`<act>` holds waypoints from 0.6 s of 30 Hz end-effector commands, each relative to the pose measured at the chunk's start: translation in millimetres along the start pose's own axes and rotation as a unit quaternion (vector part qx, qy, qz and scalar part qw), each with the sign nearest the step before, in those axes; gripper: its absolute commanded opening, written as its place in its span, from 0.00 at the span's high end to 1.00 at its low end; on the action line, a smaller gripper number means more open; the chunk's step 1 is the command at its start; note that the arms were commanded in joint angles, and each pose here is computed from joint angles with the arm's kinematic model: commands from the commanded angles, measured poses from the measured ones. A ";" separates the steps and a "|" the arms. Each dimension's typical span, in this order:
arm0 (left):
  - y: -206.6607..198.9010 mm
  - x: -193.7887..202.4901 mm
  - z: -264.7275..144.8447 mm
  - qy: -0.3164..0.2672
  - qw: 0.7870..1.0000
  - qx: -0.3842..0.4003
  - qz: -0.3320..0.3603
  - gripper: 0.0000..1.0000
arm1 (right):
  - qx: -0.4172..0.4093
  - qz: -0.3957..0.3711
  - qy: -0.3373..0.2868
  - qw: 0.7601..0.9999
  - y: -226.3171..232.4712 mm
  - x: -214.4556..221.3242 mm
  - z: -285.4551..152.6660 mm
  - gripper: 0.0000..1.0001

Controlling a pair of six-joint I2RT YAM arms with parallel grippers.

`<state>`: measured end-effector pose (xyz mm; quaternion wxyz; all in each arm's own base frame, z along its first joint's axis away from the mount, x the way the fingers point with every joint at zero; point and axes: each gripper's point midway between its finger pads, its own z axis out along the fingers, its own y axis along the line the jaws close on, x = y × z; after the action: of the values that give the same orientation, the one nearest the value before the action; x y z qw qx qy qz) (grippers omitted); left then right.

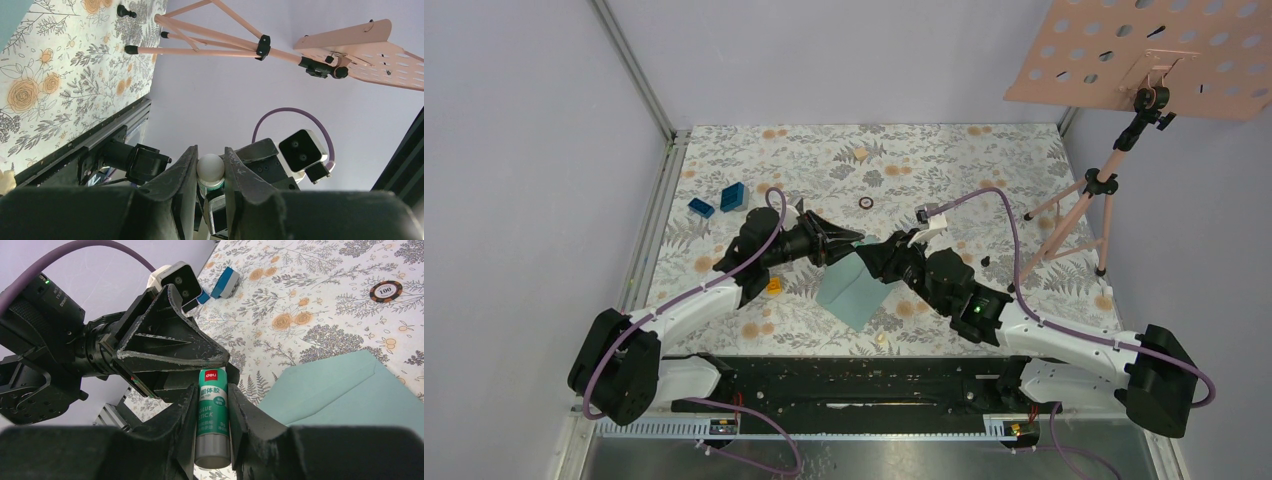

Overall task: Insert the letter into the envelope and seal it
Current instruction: Adjust the solid glue.

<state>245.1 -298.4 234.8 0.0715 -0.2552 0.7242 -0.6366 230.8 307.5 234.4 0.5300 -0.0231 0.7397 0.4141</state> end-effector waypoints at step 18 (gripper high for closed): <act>65.0 -49.5 -53.0 -0.098 0.982 -0.144 0.070 0.25 | 0.104 -0.030 0.109 0.988 -52.1 -17.1 -54.3 1.00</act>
<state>264.8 -239.8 221.4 0.1474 -0.2889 0.7372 -0.5928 229.9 252.5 231.9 0.5063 -0.0083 0.7871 0.3523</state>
